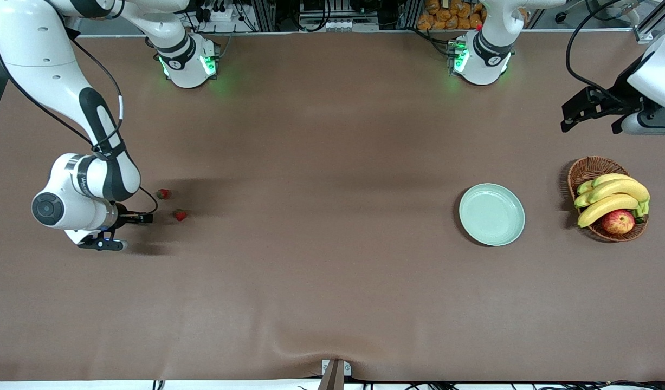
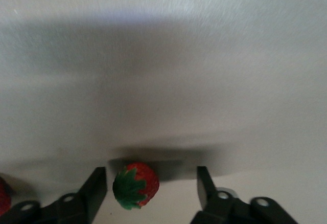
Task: Collect all strawberries into plate
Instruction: 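Reach the right gripper to the strawberries and grasp one strawberry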
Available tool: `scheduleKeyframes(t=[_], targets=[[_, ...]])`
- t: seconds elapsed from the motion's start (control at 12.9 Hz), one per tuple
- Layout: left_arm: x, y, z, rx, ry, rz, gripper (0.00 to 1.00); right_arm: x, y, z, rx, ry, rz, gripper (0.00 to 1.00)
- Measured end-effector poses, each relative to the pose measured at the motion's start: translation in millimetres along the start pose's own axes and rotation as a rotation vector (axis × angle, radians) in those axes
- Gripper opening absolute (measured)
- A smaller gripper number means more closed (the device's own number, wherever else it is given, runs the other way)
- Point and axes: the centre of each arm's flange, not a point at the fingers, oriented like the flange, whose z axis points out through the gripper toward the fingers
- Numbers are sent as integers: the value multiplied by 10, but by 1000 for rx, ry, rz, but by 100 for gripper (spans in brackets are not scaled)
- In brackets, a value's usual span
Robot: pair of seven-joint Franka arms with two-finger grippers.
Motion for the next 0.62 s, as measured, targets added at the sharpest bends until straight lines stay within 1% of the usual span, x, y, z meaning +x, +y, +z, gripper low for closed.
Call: scheduleKeyframes(t=[0.08, 0.16, 0.23, 0.31, 0.39, 0.47, 0.62], targets=[[-16, 4, 5, 1, -11, 1, 100, -6, -12, 18, 1, -8, -2, 67], [-18, 11, 21, 1, -18, 2, 100, -8, -23, 23, 1, -10, -3, 66], [-14, 15, 49, 2, -26, 3, 100, -8, -35, 23, 1, -11, -5, 57], [-2, 18, 83, 2, -33, 4, 100, 0, -66, 8, 5, -8, -8, 43], [14, 21, 112, 2, -39, 4, 100, 17, -100, -18, 6, -1, -13, 33], [28, 33, 138, 3, -44, 6, 100, 55, -139, -75, 7, 14, -20, 33], [52, 104, 181, 4, -49, 19, 100, 181, -256, -295, 13, 64, -37, 33]])
